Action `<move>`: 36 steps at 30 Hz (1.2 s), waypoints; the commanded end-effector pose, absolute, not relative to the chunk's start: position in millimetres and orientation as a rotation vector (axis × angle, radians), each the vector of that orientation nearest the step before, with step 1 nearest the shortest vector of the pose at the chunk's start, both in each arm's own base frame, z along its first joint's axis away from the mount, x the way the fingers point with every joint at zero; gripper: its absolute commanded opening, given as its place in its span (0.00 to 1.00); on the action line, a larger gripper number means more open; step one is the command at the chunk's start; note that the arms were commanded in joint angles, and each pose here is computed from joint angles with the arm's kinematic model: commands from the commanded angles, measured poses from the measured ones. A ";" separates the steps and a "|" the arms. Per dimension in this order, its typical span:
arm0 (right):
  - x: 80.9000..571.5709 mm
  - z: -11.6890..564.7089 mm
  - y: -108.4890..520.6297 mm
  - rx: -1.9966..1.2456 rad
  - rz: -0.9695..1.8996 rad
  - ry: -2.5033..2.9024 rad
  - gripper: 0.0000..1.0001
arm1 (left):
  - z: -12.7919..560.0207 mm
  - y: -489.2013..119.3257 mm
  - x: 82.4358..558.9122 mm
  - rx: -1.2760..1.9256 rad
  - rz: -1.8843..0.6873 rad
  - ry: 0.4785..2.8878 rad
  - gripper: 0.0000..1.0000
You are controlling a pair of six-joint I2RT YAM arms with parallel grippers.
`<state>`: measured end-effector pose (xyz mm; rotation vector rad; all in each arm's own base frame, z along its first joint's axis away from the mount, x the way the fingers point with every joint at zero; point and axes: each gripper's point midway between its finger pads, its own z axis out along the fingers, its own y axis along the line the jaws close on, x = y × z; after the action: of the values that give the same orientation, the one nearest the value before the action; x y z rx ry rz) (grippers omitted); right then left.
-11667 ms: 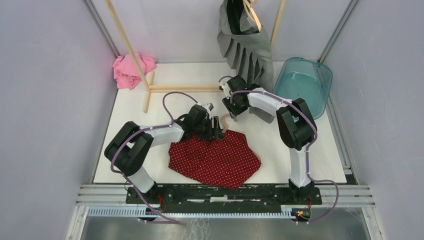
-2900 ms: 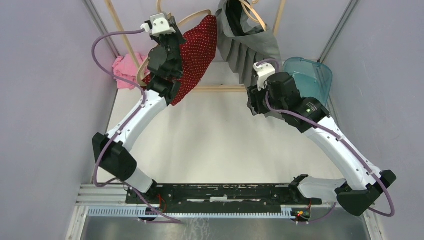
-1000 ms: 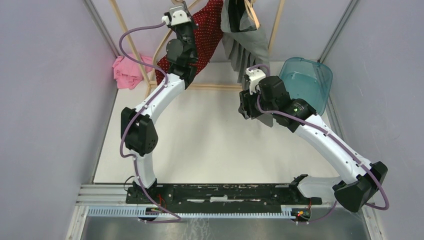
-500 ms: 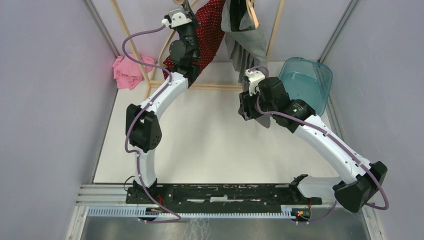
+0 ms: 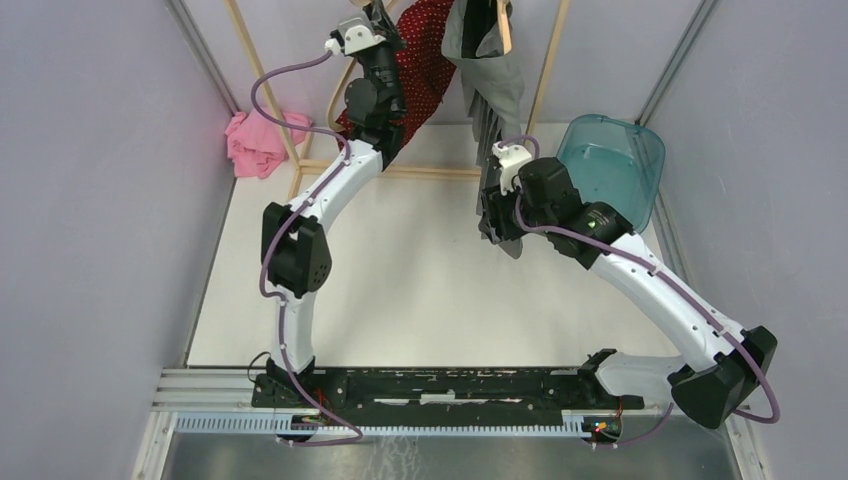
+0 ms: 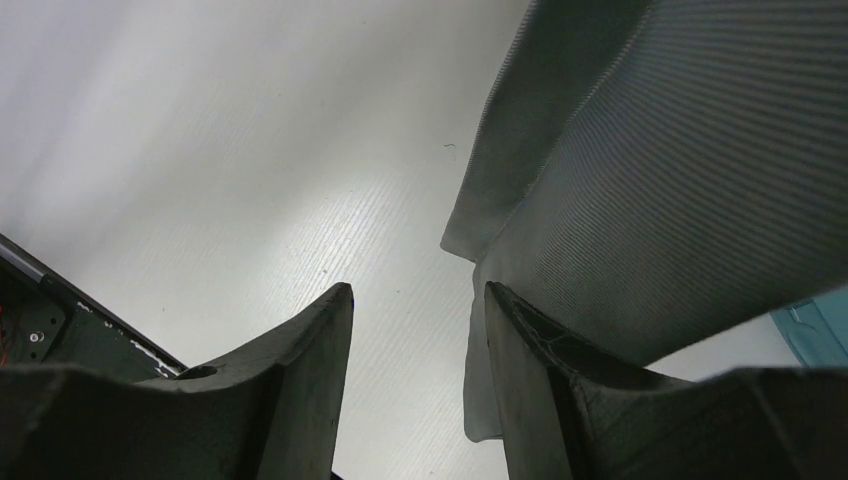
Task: Place the skirt on the hanger
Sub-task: Place the hanger at the clothesline.
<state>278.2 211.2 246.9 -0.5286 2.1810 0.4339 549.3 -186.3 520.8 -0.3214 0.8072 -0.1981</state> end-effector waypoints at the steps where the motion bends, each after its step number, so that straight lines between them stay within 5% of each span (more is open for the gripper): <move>1: 278.1 263.8 210.7 -0.505 0.463 2.120 0.57 | 532.1 -183.7 550.6 -0.377 -0.263 0.760 0.03; 10: 276.6 261.9 210.3 -0.504 0.466 2.117 0.57 | 521.0 -184.1 557.4 -0.413 -0.274 0.772 0.03; 36: 270.6 272.5 216.6 -0.485 0.540 2.102 0.56 | 587.5 -141.5 456.7 -0.384 -0.324 0.614 0.03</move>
<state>266.9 212.0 253.5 -0.5061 2.1694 0.4979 517.4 -168.5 509.3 -0.3431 0.8383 -0.2317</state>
